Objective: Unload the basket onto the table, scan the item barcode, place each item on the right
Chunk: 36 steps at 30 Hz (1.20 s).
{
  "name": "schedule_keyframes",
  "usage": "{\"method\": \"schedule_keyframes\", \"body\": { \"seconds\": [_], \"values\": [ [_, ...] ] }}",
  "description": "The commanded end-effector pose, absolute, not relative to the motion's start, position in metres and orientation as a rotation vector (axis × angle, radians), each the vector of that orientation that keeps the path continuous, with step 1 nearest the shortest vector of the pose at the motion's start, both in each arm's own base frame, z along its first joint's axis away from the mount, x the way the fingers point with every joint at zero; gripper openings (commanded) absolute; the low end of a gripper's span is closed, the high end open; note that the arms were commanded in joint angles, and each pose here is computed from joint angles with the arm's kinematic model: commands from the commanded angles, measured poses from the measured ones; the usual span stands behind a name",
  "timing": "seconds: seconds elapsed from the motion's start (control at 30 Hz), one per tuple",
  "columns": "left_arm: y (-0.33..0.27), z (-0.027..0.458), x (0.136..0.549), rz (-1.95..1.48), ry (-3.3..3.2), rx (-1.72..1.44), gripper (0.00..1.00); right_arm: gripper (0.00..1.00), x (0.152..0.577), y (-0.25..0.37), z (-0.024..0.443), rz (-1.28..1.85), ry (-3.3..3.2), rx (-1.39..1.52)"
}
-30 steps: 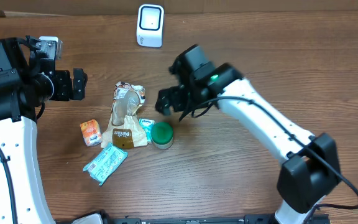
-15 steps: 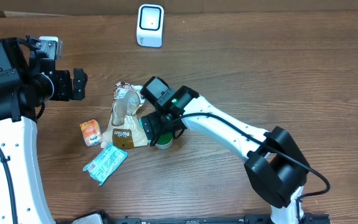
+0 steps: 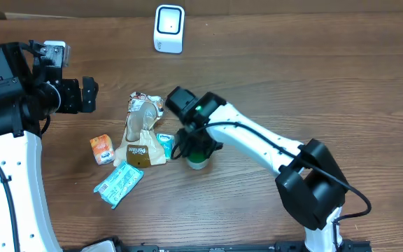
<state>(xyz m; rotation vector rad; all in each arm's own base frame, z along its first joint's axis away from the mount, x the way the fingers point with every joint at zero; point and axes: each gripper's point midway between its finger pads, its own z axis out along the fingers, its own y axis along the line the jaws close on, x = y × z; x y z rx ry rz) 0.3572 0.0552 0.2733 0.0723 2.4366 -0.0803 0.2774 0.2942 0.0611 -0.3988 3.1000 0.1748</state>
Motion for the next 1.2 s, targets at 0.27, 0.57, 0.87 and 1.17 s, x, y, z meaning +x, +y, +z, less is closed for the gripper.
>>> {"method": "schedule_keyframes", "body": {
  "seconds": [0.27, 0.57, 0.87, 1.17],
  "values": [
    [0.059, 0.275, 0.358, -0.063, 2.431, 0.091, 1.00, 0.59, 0.348, 0.241, 0.097, 0.157, 2.821, -0.966],
    [0.059, 0.275, 0.358, -0.063, 2.431, 0.091, 1.00, 0.74, 0.356, 0.237, 0.099, 0.081, 2.684, -1.228],
    [0.059, 0.275, 0.358, -0.062, 2.431, 0.091, 1.00, 0.93, 0.371, 0.240, 0.159, 0.197, 2.895, -0.177],
    [0.059, 0.275, 0.358, -0.063, 2.431, 0.091, 1.00, 0.85, 0.346, 0.216, 0.100, 0.049, 2.988, 0.527]
  ]
}}
